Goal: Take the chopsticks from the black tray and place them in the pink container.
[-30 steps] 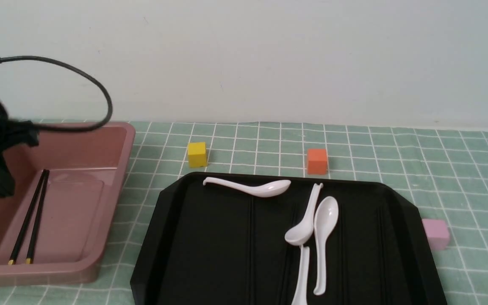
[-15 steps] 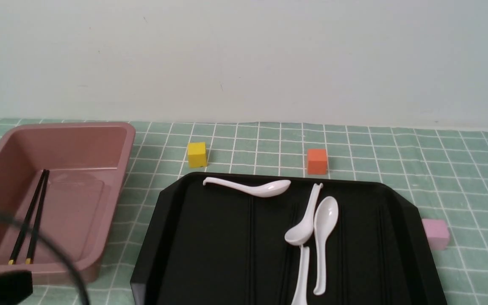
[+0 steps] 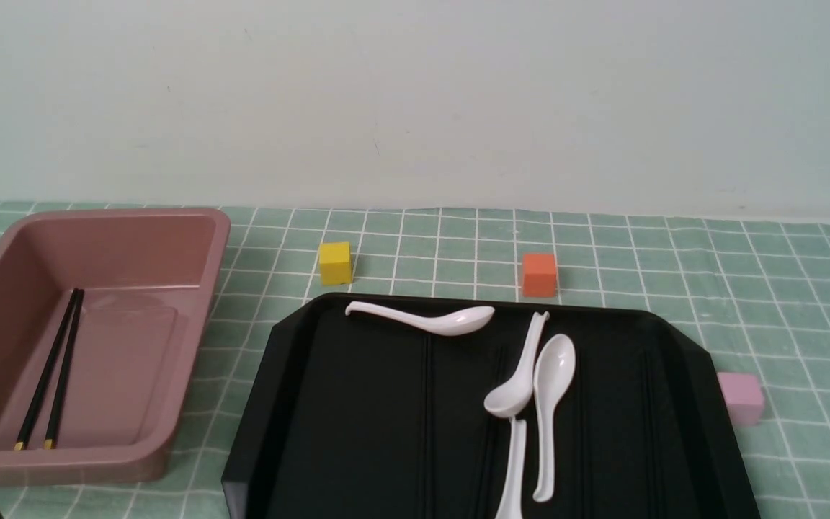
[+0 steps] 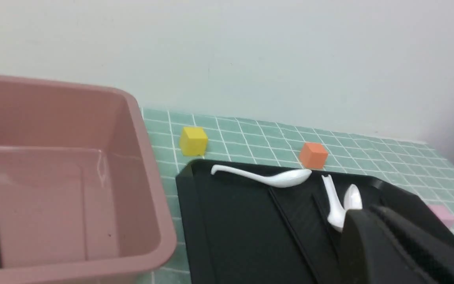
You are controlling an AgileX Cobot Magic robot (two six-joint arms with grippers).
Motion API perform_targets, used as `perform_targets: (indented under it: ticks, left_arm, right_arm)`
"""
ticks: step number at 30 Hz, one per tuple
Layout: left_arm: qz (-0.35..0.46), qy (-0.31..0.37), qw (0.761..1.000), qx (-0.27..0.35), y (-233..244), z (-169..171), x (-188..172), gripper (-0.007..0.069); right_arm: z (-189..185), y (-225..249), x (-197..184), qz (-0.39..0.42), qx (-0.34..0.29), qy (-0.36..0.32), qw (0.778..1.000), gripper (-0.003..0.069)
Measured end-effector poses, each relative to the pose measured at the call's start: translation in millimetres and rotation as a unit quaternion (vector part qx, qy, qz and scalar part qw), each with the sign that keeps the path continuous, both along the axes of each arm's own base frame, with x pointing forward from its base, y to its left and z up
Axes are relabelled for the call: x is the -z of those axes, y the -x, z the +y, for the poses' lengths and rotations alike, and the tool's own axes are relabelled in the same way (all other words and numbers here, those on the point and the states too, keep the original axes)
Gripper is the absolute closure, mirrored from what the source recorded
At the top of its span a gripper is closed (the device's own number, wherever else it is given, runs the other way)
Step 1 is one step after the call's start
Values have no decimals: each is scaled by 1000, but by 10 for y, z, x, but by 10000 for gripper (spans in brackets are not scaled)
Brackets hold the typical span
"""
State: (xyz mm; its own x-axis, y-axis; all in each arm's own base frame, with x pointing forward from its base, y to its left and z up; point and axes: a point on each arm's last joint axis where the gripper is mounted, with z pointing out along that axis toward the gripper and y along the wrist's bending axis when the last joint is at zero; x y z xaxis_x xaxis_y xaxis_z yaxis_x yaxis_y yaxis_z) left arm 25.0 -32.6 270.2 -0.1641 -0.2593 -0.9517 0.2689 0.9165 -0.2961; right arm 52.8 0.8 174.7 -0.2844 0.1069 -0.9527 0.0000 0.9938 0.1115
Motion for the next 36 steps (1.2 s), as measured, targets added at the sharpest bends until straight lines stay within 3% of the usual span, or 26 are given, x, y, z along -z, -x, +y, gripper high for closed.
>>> perform_targets:
  ticks: [10, 21, 25, 36]
  left_arm:
    - [-2, -19, 999, -28, -61, 56, 96, 638]
    - [80, 30, 990, -115, -233, 228, 667, 638]
    - [95, 24, 990, -104, -270, 250, 896, 638]
    - [103, -11, 992, -67, -269, 228, 980, 637]
  right_arm:
    - [0, 0, 0, 0, 0, 0, 1000, 419]
    - [0, 0, 0, 0, 0, 0, 1000, 419]
    - [0, 0, 0, 0, 0, 0, 1000, 419]
    - [0, 0, 0, 0, 0, 0, 1000, 419]
